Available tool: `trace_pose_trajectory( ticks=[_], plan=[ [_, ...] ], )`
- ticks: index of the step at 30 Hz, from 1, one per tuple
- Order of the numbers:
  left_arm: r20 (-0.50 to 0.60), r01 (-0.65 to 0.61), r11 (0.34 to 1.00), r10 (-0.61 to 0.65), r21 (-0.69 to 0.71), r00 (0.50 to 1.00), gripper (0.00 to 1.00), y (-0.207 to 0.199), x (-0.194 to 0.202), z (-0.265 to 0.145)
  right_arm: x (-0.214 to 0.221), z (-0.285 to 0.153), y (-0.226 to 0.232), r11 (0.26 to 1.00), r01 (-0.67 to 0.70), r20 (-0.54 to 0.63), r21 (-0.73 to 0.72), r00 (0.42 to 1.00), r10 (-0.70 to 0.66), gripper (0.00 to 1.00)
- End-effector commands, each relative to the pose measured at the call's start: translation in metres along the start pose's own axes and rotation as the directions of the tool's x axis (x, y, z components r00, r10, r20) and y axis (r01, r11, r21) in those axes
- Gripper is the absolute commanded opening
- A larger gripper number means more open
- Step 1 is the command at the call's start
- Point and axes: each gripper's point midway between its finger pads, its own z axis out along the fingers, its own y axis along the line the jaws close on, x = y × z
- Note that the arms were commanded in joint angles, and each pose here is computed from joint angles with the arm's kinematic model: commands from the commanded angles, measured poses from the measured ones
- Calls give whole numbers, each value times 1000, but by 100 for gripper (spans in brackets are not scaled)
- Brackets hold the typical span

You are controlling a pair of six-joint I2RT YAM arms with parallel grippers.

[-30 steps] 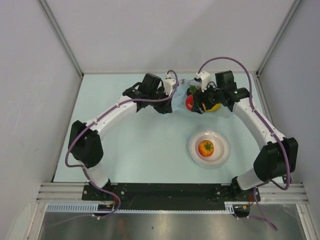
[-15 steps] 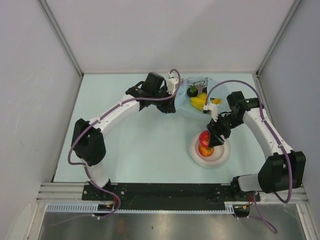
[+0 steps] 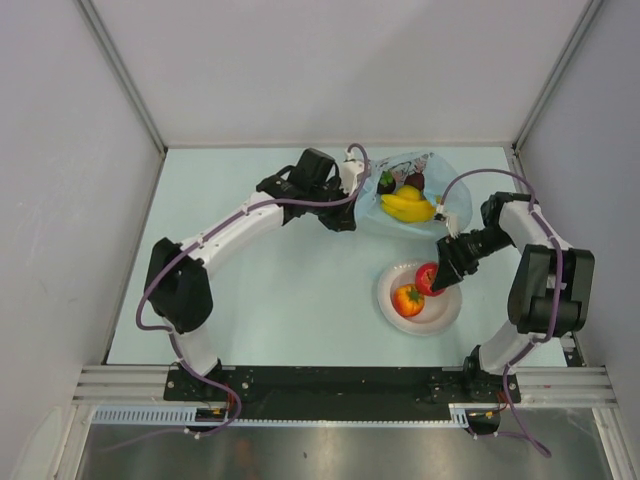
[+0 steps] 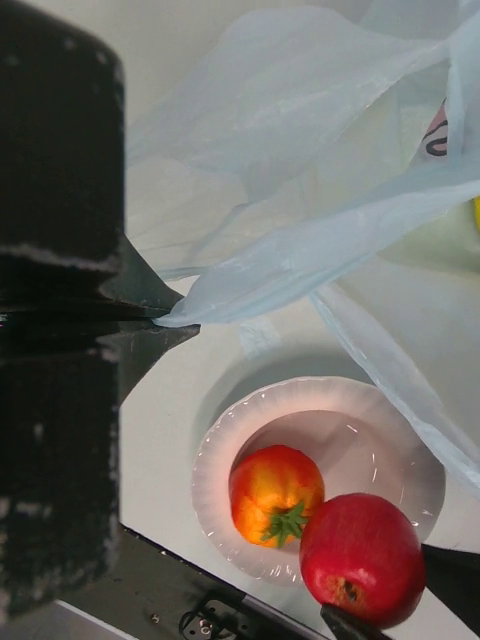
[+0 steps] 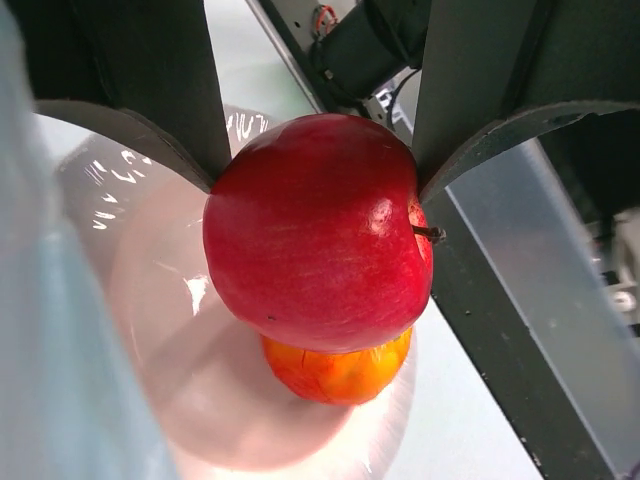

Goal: Take the fake fruits out of the plastic bag
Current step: Place the fake fruit on the plate.

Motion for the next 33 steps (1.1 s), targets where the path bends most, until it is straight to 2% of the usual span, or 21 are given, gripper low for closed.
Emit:
trace_pose_trajectory(
  ticks=[1,7,13,16,18,19,21,22,26,28,31,33],
  plan=[
    [23,-66,998,65,10,998,1,-14,-9,-9,5,6,-8,995,-87,13,-55,996,88,40],
    [5,-86,996,86,10,996,1,-18,-3,-8,12,9,-32,985,-165,20,-46,986,166,41],
    [-5,-86,996,86,20,996,1,-21,1,-6,16,14,-29,968,-230,-1,-97,973,231,51],
    [0,-88,996,88,25,996,1,-22,-1,-4,16,14,-29,968,-234,-1,-92,972,235,58],
    [-4,-86,996,86,27,996,1,-22,-1,-2,17,14,-30,966,-243,-7,-82,970,244,69],
    [1,-88,996,88,29,996,1,-23,-3,-3,17,13,-30,965,-248,-7,-82,969,249,70],
    [1,-89,996,89,31,996,1,-23,-4,-2,17,12,-28,961,-262,-5,-91,965,263,85],
    [2,-91,995,91,30,996,1,-24,-4,-2,17,11,-28,960,-265,-2,-87,964,266,100],
    [4,-96,995,96,29,995,1,-23,-5,-3,20,1,-27,958,-280,11,-64,959,282,100],
    [5,-107,994,107,27,994,1,-24,-7,-5,23,-7,-30,959,-284,10,-7,959,284,100],
    [11,-127,992,127,8,992,1,-21,-10,-9,18,-35,-28,975,-174,52,141,984,168,100],
    [16,-144,990,144,-9,989,1,-18,-13,-12,-8,-63,-18,958,-8,162,287,986,-40,100]
  ],
)
